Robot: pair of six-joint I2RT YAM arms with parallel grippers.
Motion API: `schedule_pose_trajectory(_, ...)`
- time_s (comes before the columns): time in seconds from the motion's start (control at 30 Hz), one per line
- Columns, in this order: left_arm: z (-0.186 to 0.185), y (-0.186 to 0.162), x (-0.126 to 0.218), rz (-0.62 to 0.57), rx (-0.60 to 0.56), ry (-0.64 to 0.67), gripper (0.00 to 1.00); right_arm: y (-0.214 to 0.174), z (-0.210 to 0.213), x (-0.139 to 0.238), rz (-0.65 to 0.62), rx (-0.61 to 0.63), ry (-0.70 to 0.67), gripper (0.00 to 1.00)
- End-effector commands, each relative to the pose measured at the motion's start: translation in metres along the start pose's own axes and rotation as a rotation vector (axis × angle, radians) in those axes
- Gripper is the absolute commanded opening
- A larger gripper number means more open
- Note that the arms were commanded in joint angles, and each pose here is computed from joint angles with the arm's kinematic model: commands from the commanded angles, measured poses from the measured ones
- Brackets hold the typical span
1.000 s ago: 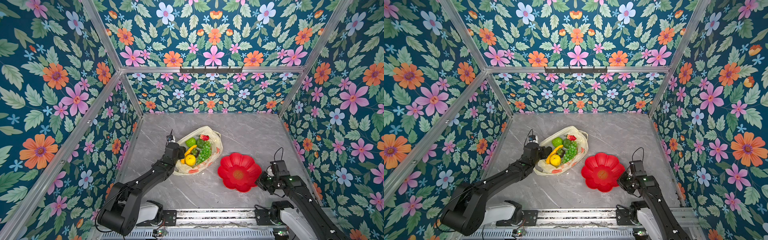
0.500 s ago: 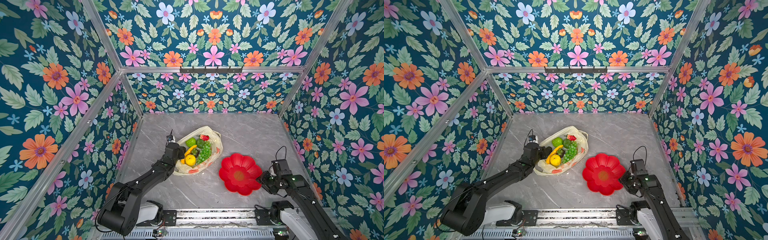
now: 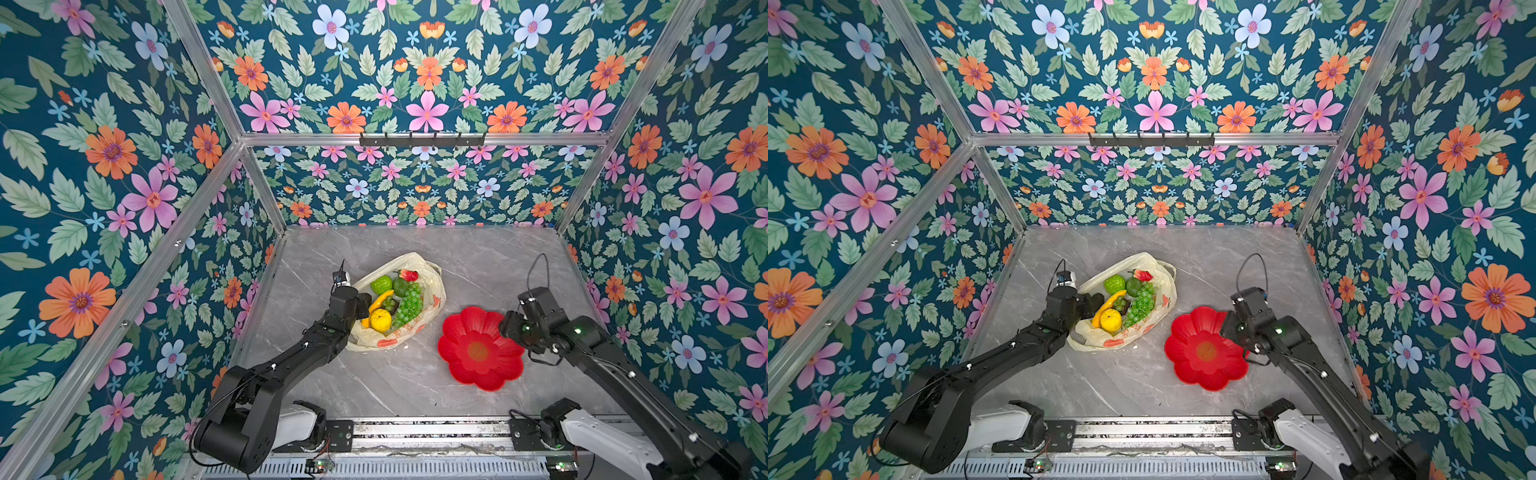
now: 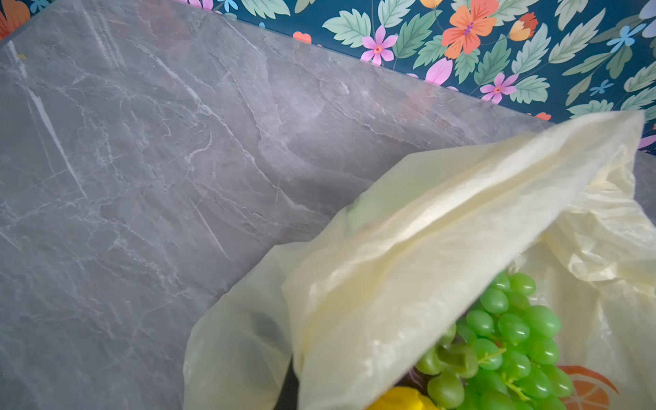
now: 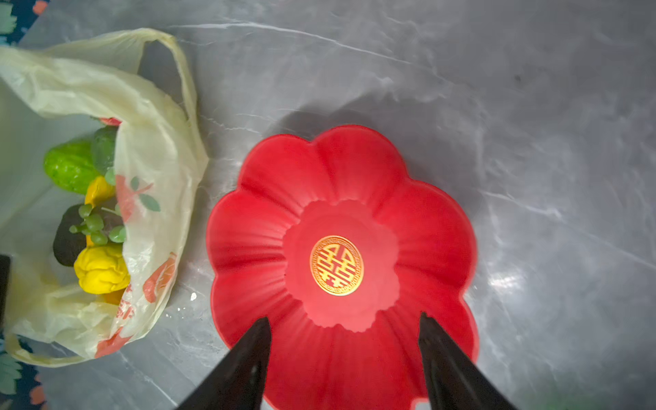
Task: Take the fake fruits out of the plastic bag
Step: 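Release the plate and move the right gripper over the bag opening, then grasp the dark green textured fruit inside the bag with the right gripper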
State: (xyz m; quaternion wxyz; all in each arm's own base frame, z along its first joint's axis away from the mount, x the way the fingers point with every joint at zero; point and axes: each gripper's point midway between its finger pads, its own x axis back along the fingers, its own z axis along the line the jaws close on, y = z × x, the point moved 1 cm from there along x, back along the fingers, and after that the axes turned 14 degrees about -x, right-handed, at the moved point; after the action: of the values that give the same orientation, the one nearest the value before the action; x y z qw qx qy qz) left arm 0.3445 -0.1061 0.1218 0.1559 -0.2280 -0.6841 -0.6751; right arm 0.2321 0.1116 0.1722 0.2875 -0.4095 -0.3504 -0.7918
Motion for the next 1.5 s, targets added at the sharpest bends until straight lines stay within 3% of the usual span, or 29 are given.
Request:
schedule_pose_trajectory(0.0,-0.002,0.005,0.000,-0.015,0.010,-0.007,0.00,0.015,0.058,-0.006,-0.093,0.143,0.074,0.68)
schedule_pose_trajectory(0.27,-0.005,0.008,0.003,-0.021,0.008,-0.027,0.00,-0.011,0.193,-0.045,0.017,0.403,0.258,0.63)
schedule_pose_trajectory(0.43,-0.001,0.005,0.001,-0.002,0.006,0.000,0.00,-0.032,0.233,-0.084,0.105,0.446,0.267,0.59)
schedule_pose_trajectory(0.83,-0.003,0.004,0.000,-0.002,0.014,-0.011,0.00,-0.067,0.268,-0.139,0.215,0.524,0.242,0.39)
schedule_pose_trajectory(1.47,-0.004,0.006,0.002,-0.009,0.020,-0.021,0.00,-0.041,0.265,-0.197,0.114,0.673,-0.043,0.40)
